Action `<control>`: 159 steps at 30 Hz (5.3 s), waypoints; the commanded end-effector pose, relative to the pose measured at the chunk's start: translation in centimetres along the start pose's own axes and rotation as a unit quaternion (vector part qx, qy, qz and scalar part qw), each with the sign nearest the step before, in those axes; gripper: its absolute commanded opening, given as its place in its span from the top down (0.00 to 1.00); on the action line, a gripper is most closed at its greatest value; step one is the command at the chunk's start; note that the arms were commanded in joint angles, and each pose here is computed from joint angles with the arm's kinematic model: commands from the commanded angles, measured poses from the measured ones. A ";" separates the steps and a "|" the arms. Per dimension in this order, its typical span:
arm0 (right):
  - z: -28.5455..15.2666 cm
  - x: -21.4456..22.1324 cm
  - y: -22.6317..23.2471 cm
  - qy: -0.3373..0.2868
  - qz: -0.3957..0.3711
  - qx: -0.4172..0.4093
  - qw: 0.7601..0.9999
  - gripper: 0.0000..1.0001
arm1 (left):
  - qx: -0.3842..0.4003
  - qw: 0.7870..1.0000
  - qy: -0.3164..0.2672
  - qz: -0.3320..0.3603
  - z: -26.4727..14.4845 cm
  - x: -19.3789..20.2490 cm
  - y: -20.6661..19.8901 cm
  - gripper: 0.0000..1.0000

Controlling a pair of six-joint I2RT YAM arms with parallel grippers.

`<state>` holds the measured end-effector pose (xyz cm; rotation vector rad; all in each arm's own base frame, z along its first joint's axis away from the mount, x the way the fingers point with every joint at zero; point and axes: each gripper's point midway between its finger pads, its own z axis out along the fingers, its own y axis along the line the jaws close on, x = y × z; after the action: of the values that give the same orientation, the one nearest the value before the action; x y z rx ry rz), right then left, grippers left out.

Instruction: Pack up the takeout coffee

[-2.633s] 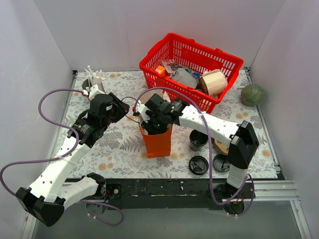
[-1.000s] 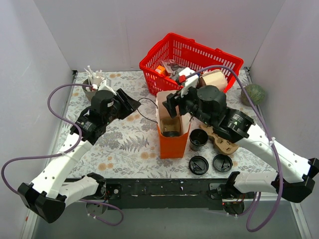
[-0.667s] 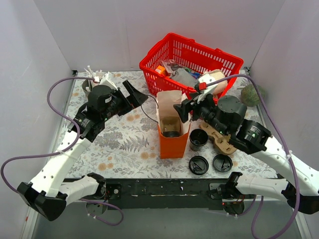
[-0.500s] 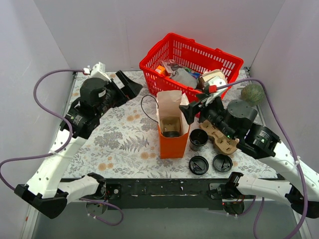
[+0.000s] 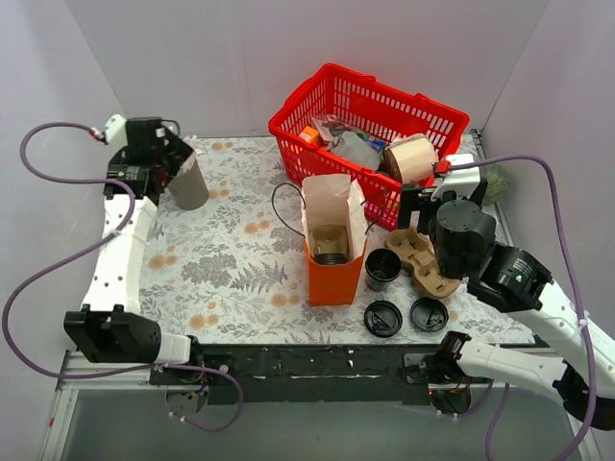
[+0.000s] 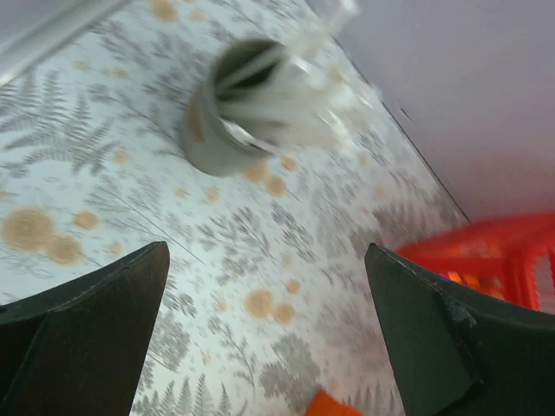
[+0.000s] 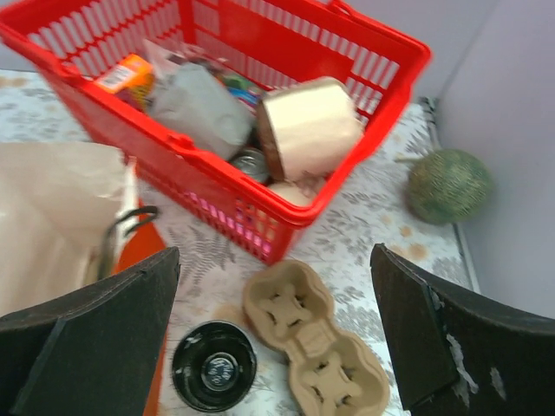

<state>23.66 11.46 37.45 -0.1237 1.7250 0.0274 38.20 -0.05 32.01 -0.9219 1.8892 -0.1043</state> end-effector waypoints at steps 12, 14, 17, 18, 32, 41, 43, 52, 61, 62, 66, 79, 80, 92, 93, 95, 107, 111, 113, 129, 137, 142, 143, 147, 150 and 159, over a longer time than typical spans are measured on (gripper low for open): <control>4.5 7.9 -6.6 0.068 0.001 0.148 0.987 0.02 | -0.064 0.995 0.022 -0.075 9.8 -2.0 7.5 0.02; 4.7 8.3 -6.5 0.071 -0.003 0.148 0.987 0.02 | -0.055 0.995 0.027 -0.080 10.4 -1.8 7.0 0.03; 4.8 8.5 -6.4 0.070 -0.005 0.146 0.987 0.03 | -0.057 0.994 0.051 -0.081 11.7 -0.8 6.9 0.17; 4.8 8.6 -6.5 0.072 -0.007 0.147 0.986 0.03 | -0.058 0.993 0.054 -0.082 11.9 -0.7 6.8 0.20; 5.4 9.1 -6.1 0.075 -0.014 0.143 0.987 0.04 | -0.045 0.992 0.081 -0.088 13.2 0.7 6.3 0.58; 5.7 9.3 -5.9 0.079 -0.018 0.141 0.987 0.04 | -0.039 0.993 0.074 -0.088 12.7 -0.2 5.8 0.84; 5.7 9.4 -5.9 0.081 -0.020 0.141 0.986 0.04 | -0.035 0.994 0.067 -0.085 12.4 -0.9 5.5 0.91; 5.6 9.3 -6.0 0.080 -0.022 0.142 0.986 0.04 | -0.060 0.995 0.043 -0.065 10.4 -4.1 5.2 1.00; 5.4 8.9 -5.9 0.073 -0.023 0.133 0.988 0.04 | -0.032 0.996 -0.077 -0.037 1.8 -12.4 3.4 1.00; 5.5 8.9 -5.9 0.072 -0.023 0.131 0.988 0.03 | -0.021 0.995 -0.089 -0.036 0.8 -13.2 3.0 1.00; 5.3 8.6 -6.0 0.067 -0.023 0.131 0.989 0.04 | 0.020 0.988 -0.152 -0.034 -4.3 -16.6 1.8 1.00; 4.7 7.5 -6.2 0.042 -0.006 0.126 0.991 0.04 | 0.400 0.912 -0.089 0.020 -17.4 -15.6 -10.5 1.00; 4.7 7.4 -6.2 0.042 -0.006 0.125 0.991 0.03 | 0.426 0.903 -0.053 0.018 -17.4 -14.3 -11.1 1.00; 4.8 7.5 -5.7 0.044 -0.005 0.112 0.993 0.04 | 0.645 0.715 0.259 0.078 -25.7 1.5 -18.8 1.00; 4.8 7.4 -5.7 0.042 -0.004 0.112 0.993 0.03 | 0.645 0.709 0.273 0.079 -25.9 2.2 -18.9 1.00; 4.8 7.6 -5.6 0.045 -0.005 0.109 0.993 0.04 | 0.644 0.701 0.297 0.079 -25.9 3.2 -18.6 1.00; 5.4 8.4 -5.0 0.059 -0.014 0.101 0.993 0.04 | 0.574 0.736 0.349 0.086 -23.8 7.3 -16.3 1.00; 5.4 8.5 -5.1 0.060 -0.015 0.102 0.993 0.04 | 0.547 0.735 0.388 0.098 -23.1 10.7 -16.8 1.00; 5.5 8.6 -5.1 0.062 -0.017 0.104 0.992 0.03 | 0.526 0.749 0.388 0.107 -22.2 12.2 -17.4 1.00; 5.6 9.0 -4.8 0.068 -0.021 0.098 0.993 0.04 | 0.428 0.815 0.344 0.186 -16.9 19.5 -21.1 1.00; 5.7 9.0 -4.8 0.070 -0.023 0.098 0.993 0.03 | 0.393 0.828 0.340 0.209 -15.0 20.5 -20.8 0.57; 5.6 9.0 -4.9 0.069 -0.023 0.099 0.992 0.02 | 0.407 0.825 0.330 0.211 -15.7 19.6 -21.2 0.02; 5.6 9.0 -4.9 0.069 -0.024 0.099 0.992 0.02 | 0.408 0.826 0.325 0.211 -15.8 19.3 -21.3 0.02; 5.6 8.9 -5.2 0.070 -0.022 0.110 0.991 0.02 | 0.422 0.833 0.295 0.203 -16.8 17.1 -22.3 0.02; 5.5 8.6 -5.2 0.068 -0.018 0.109 0.991 0.02 | 0.446 0.838 0.256 0.185 -18.3 14.0 -23.9 0.02; 5.3 7.7 -5.3 0.074 -0.013 0.114 0.991 0.02 | 0.291 0.947 0.047 0.128 -14.8 4.6 -18.6 0.02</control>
<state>28.09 6.50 27.19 -0.0398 1.8915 -0.2114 34.67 -27.78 44.56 -0.0165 1.9742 -0.8443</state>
